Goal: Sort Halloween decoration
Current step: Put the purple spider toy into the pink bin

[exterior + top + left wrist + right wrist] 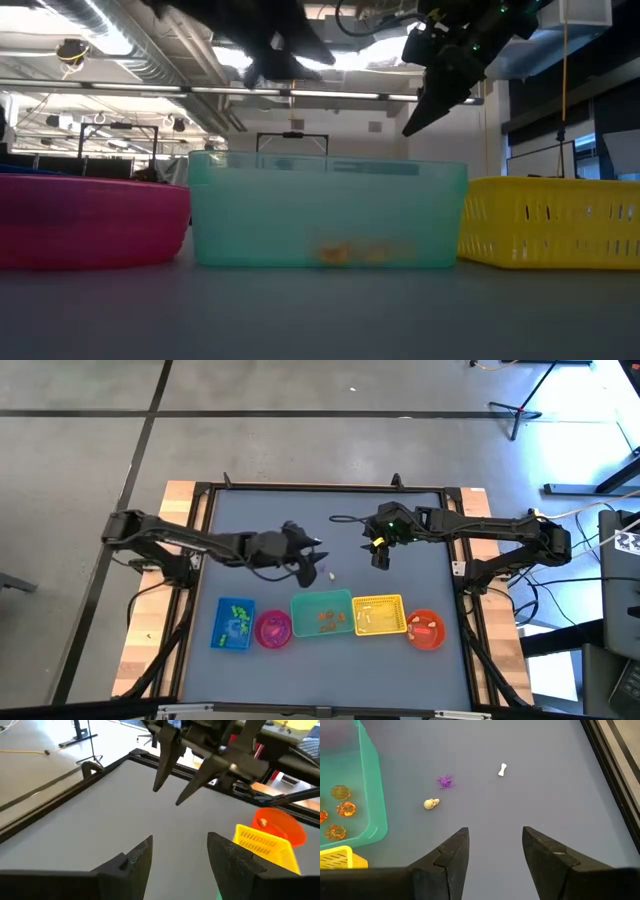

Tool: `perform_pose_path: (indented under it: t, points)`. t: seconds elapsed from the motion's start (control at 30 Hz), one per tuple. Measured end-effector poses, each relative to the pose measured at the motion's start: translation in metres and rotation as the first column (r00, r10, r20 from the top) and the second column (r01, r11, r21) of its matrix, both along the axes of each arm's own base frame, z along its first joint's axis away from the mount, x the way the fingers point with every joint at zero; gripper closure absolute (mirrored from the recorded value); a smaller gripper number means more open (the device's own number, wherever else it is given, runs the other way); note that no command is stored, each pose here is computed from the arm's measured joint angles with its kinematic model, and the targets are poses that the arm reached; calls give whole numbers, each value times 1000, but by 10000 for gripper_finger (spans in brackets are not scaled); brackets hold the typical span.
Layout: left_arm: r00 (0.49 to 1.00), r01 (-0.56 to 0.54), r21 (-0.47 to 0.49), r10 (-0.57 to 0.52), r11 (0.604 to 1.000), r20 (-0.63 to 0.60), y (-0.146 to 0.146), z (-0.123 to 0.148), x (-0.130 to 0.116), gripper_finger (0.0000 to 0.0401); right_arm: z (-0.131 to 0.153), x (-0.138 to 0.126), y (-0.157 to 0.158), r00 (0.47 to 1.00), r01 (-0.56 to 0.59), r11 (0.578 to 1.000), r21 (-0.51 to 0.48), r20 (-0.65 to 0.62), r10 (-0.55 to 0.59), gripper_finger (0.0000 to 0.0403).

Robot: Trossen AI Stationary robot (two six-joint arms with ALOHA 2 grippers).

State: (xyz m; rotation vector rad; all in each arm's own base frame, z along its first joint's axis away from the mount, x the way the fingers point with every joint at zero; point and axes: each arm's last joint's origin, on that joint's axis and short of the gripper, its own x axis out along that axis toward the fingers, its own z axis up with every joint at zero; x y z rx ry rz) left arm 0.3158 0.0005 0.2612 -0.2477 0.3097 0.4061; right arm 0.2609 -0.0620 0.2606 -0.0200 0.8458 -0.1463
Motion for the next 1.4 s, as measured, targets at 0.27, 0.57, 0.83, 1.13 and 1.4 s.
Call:
perform_pose_path:
  t: [0.27, 0.57, 0.83, 1.13, 1.4]
  points:
    - [982, 98, 15, -95, 995, -160, 29, -51, 25, 229, 0, 0, 0, 1000, 0, 1000, 0, 0, 0, 221]
    - [913, 237, 11, -219, 971, -343, 46, -105, 37, 229, 0, 0, 0, 1000, 0, 1000, 0, 0, 0, 221]
    - [878, 235, -38, -229, 971, -421, 55, -131, 37, 229, 0, 0, 0, 1000, 0, 1000, 0, -1, 0, 221]
    - [861, 218, -83, -232, 972, -452, 56, -134, 33, 229, 0, 0, 0, 1000, 0, 1000, 0, -1, 0, 221]
    - [835, 295, -23, -270, 955, -480, 55, -134, 33, 229, 0, 0, 0, 1000, 0, 1000, 0, -1, 0, 221]
